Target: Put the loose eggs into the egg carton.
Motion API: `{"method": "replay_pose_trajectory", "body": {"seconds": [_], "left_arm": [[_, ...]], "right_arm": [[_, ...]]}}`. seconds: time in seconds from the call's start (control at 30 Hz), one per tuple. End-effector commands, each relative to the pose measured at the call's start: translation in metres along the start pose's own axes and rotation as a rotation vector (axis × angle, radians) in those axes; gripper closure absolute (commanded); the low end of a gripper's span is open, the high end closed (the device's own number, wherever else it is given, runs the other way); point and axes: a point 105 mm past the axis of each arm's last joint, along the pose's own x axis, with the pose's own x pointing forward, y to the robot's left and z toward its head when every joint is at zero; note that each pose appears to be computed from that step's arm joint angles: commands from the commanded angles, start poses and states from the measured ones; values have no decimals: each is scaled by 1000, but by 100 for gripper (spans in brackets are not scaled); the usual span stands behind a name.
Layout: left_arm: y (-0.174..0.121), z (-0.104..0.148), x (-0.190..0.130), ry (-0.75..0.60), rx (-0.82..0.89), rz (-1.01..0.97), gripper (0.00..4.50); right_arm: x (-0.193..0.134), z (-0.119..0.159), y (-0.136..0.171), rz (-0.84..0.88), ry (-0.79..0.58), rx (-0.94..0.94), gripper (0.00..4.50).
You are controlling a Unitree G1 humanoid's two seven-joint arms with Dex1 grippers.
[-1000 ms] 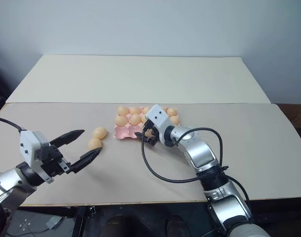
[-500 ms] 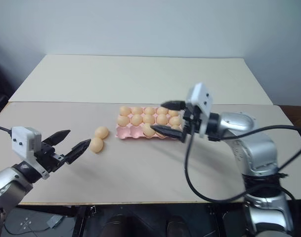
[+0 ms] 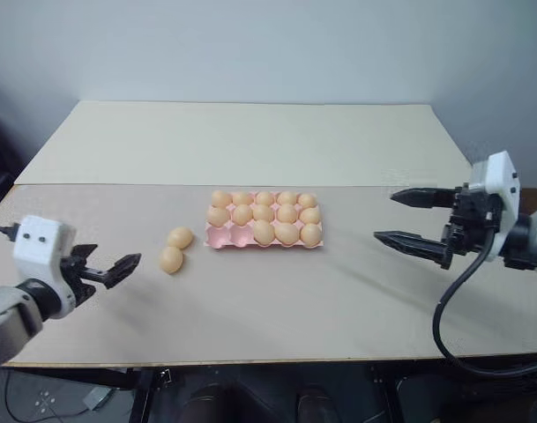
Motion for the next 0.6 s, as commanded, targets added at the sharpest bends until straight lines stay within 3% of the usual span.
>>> {"method": "replay_pose_trajectory", "body": {"seconds": [0.03,0.37,0.6], "left_arm": [[0,6,-3,-6,4,-4,0],[-15,7,5,55,-3,-7,0],[-30,-6,44,133,-48,20,0]], "right_arm": [[-14,4,-11,-55,-9,-53,4],[-5,-10,-11,-53,-13,-27,4],[10,-9,-8,-30,-31,-28,4]]}}
